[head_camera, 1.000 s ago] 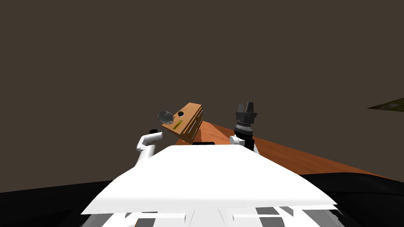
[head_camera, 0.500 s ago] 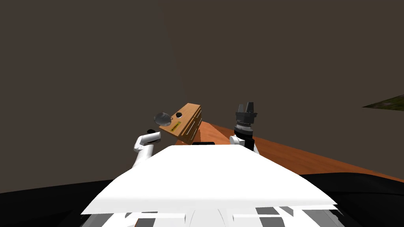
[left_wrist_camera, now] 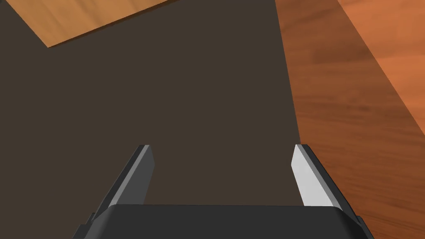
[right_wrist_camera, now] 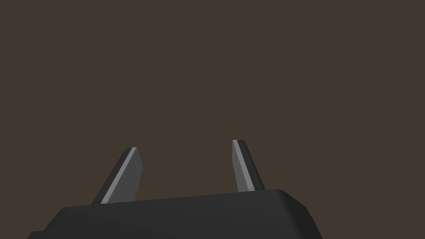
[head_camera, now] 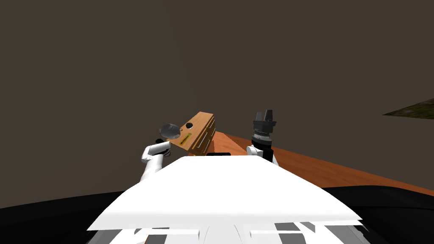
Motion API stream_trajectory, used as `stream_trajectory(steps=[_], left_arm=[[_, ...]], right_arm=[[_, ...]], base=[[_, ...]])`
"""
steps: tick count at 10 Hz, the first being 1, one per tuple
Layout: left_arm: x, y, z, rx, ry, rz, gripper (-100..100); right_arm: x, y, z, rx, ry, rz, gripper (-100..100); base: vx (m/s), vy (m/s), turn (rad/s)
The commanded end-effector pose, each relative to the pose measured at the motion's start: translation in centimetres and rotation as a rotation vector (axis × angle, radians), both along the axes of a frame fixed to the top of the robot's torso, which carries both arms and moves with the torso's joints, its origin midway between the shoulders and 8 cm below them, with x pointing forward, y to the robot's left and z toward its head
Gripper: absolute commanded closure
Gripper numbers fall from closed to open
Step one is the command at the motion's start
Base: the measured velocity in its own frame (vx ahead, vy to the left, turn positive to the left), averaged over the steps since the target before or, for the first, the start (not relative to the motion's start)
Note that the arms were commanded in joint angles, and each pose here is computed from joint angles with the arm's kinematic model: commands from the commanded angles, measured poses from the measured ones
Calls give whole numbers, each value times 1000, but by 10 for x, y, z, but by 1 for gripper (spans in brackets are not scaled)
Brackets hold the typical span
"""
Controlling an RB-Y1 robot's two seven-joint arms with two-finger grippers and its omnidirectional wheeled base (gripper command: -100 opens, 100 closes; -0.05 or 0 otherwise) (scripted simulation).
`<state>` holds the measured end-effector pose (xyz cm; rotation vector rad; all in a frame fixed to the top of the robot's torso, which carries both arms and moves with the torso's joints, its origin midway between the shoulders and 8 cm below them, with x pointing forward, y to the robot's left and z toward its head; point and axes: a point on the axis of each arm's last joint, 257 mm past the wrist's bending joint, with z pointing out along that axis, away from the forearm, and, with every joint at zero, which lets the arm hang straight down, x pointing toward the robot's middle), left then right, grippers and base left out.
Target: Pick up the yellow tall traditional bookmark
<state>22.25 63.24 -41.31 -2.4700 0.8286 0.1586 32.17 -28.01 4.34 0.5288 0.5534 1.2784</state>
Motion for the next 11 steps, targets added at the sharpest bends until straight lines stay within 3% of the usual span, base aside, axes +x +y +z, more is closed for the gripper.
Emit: stream_trajectory(steps=[1,2,3,4,6,7,8,9,10,11], left_arm=[[-9,-3,-2,-16,21,18,-100],[-20,-1,-5,-43,43,71,-100],[-25,-3,-6,-53,58,79,-100],[-33,-1,-7,-75,70,125,-100],[-40,-5,-8,-90,92,137,-100],[-51,-6,-10,-120,115,186,-100],[-53,-8,-10,-127,123,191,-100],[-62,-10,-11,-155,141,235,-100],[-65,-12,-11,-162,152,241,-100],[-73,-15,-12,-191,170,282,-100]], right_arm=[[0,0,0,0,0,0,0],[0,0,0,0,0,0,0],[0,0,0,0,0,0,0],[0,0,0,0,0,0,0],[0,0,0,0,0,0,0],[0,0,0,0,0,0,0],[0,0,0,0,0,0,0],[0,0,0,0,0,0,0],[0,0,0,0,0,0,0],[0,0,0,0,0,0,0]], base=[[32,-13,8],[70,-17,-76],[71,-22,-40],[99,-31,-59],[60,-20,-14],[63,-28,-58],[67,-19,-42],[86,-18,-65],[81,-17,-28],[79,-15,-50]])
